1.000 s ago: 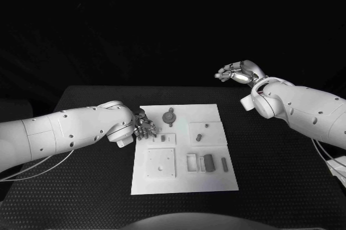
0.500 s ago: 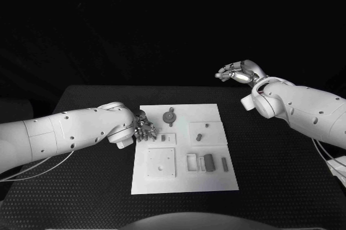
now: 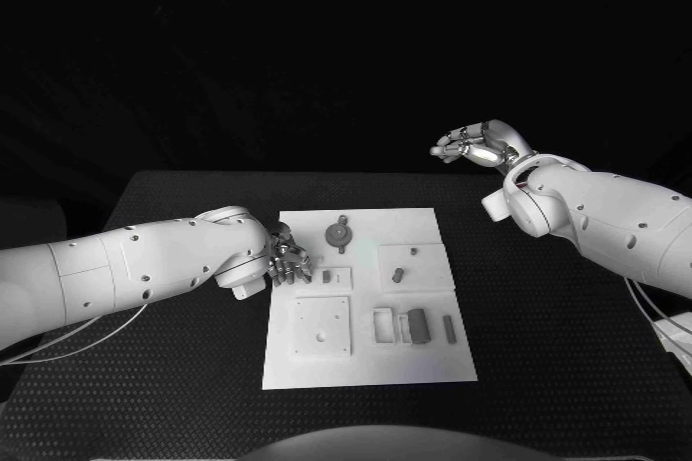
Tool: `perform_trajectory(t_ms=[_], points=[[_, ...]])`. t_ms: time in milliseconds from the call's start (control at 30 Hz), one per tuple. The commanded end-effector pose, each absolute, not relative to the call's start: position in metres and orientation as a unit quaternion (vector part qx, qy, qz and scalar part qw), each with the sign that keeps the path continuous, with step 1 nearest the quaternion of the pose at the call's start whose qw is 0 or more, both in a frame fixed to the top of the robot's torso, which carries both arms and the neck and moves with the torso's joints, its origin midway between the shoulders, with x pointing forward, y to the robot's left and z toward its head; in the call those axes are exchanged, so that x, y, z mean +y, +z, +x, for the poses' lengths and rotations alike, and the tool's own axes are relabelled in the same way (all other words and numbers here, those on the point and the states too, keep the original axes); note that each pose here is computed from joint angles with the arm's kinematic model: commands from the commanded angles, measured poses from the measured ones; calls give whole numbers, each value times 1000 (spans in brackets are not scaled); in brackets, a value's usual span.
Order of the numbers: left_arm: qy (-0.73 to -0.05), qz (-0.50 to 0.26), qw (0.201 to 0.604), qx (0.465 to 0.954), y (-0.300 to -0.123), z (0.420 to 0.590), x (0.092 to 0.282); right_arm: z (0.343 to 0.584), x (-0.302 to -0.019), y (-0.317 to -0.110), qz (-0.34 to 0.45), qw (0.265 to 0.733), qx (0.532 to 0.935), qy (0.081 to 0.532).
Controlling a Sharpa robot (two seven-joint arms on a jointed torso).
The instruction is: Assemble the parts on the task board
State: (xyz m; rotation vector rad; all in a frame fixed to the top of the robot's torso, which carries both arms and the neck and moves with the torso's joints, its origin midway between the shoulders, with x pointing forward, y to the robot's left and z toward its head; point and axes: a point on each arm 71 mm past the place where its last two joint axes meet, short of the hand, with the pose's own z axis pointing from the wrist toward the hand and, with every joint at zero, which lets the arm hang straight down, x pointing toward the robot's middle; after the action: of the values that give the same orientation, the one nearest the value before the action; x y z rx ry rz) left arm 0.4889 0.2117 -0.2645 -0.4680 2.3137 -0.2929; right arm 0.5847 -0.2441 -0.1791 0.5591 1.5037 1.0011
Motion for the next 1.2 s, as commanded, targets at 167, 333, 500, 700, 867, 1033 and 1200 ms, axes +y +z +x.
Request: perform_trajectory(t_ms=[167,333,500,700,867,1033,1200], points=[[-109,-179,367,906,-266,489,212,584,-243,-179,236,581,646,435],[-108,-178,366,907,-267,490,213,584,-242,-179,236,581,647,435],[-107,-176,363,909,-267,490,213,584,-242,-179,236,581,647,435],[-106,-176,363,909,-268,490,212,584,-242,-179,236,580,647,435],[-106,-176,363,909,-269,490,211,584,-242,-179,236,580,647,435],[-106,-167,364,910,-269,490,209,584,-241,-179,235,579,647,436],[-104,-151,372,910,-268,490,206,584,-241,-179,235,579,647,437]])
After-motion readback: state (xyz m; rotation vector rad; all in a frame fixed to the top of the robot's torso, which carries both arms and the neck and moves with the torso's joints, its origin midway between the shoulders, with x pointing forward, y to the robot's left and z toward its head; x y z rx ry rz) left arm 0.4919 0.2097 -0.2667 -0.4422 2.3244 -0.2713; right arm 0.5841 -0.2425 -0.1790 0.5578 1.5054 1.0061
